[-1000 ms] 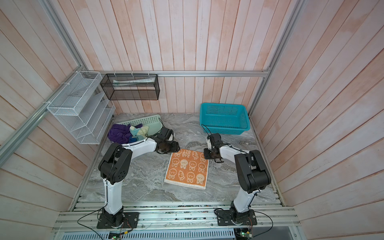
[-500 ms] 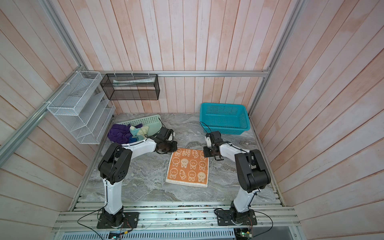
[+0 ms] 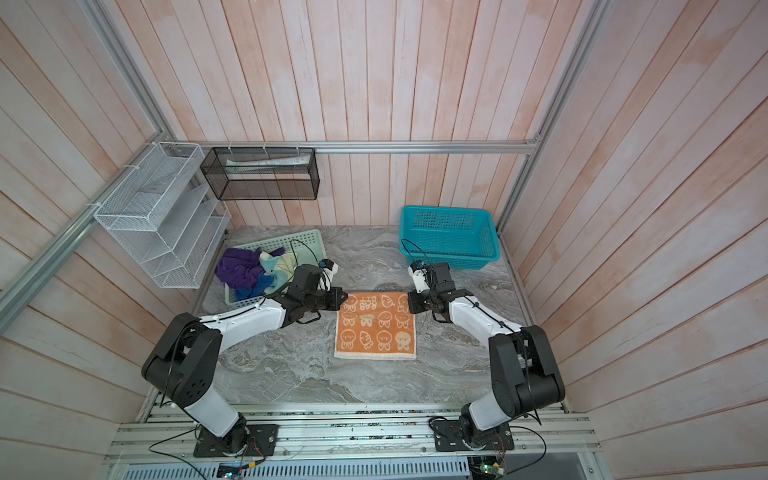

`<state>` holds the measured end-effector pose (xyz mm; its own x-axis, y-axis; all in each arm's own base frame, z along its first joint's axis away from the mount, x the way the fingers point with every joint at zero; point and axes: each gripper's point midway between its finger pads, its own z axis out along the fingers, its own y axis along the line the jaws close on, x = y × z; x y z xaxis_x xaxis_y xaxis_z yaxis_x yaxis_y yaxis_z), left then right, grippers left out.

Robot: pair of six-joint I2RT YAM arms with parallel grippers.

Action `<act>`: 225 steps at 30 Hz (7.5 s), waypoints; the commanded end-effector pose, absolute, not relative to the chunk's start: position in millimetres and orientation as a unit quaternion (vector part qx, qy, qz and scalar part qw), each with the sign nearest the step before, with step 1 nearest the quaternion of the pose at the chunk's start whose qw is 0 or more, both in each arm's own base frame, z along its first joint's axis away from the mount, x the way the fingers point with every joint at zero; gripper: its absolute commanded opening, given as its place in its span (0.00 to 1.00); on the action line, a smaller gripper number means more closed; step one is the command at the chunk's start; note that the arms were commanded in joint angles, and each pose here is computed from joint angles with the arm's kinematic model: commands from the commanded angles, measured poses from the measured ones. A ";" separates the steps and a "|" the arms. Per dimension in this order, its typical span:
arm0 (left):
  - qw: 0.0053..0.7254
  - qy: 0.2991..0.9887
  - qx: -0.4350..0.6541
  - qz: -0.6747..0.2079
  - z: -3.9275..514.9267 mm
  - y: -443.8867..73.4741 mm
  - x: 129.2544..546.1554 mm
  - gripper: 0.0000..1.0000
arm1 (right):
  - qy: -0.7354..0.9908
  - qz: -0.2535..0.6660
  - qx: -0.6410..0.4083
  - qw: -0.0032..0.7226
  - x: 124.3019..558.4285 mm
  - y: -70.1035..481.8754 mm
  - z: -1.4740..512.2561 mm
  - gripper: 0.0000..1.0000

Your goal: Fold and stack the towels

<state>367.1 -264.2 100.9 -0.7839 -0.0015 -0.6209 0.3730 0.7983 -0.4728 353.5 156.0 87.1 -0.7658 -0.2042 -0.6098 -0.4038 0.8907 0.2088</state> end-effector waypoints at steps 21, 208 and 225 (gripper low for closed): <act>0.353 0.882 0.107 -0.294 98.9 -238.7 284.8 0.49 | 0.949 0.188 -0.063 0.246 285.0 139.9 98.0 0.42; 0.228 0.931 0.052 -0.279 92.6 -266.8 269.1 0.31 | 0.948 0.237 -0.078 0.195 382.7 228.6 114.7 0.00; 0.280 0.926 0.025 -0.253 130.2 -230.0 278.9 0.31 | 0.943 0.187 -0.148 0.232 444.1 181.0 152.3 0.00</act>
<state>280.0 -239.9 131.7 -0.8442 -0.1074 -0.5251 0.1951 0.8509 -0.4878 450.0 193.9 192.1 -0.8039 -0.1544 -0.5743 -0.3661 0.8896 0.2733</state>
